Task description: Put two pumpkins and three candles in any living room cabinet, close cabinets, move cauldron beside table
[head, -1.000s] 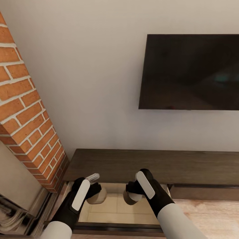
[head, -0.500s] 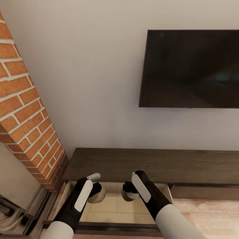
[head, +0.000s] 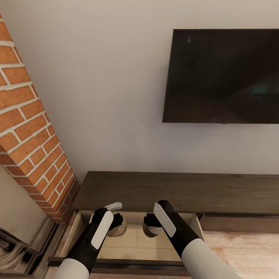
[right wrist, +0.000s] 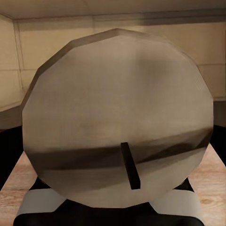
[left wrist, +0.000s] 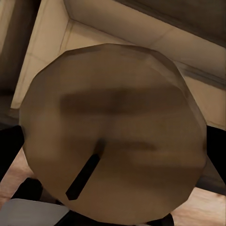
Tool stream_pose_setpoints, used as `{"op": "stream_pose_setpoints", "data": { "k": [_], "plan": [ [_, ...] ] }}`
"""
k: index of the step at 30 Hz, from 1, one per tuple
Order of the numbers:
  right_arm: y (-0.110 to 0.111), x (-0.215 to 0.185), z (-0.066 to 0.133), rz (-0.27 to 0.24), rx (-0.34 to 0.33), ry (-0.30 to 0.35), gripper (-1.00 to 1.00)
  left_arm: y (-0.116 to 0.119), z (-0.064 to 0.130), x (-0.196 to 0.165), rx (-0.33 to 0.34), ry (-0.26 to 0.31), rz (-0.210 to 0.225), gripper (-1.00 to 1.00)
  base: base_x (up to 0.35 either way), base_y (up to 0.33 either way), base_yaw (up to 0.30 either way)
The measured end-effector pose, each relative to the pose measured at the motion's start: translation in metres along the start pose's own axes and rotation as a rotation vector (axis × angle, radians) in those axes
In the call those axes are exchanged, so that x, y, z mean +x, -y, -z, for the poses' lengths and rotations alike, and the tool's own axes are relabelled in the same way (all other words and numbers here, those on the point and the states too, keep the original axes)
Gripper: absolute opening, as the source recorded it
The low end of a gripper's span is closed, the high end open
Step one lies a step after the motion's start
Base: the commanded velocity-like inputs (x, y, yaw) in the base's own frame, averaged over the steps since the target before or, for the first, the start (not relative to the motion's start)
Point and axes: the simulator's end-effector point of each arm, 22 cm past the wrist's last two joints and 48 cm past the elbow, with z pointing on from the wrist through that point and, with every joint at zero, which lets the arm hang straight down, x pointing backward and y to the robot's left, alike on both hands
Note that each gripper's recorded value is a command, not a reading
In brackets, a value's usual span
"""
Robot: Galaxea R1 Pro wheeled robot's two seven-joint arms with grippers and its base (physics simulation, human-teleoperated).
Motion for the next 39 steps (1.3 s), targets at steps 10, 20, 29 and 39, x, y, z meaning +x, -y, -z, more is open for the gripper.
{"op": "stream_pose_setpoints", "data": {
  "k": [10,20,29,39],
  "plan": [
    [0.001,0.002,-0.015,0.0,0.0,0.002,-1.0,-0.001,-0.014,0.004,0.001,0.002,-0.003,-1.0,0.0,0.0,0.0],
    [0.0,0.006,-0.03,0.002,-0.011,0.002,-1.0,-0.003,-0.03,0.009,-0.001,0.001,-0.005,-1.0,0.0,0.0,0.0],
    [0.0,0.009,-0.044,0.002,-0.012,0.003,-1.0,-0.004,-0.044,0.014,-0.001,0.001,-0.006,-1.0,0.0,0.0,0.0],
    [0.002,0.013,-0.061,0.003,-0.012,0.003,-1.0,-0.002,-0.059,0.021,0.001,0.005,-0.026,-1.0,0.0,0.0,0.0]
  ]
}}
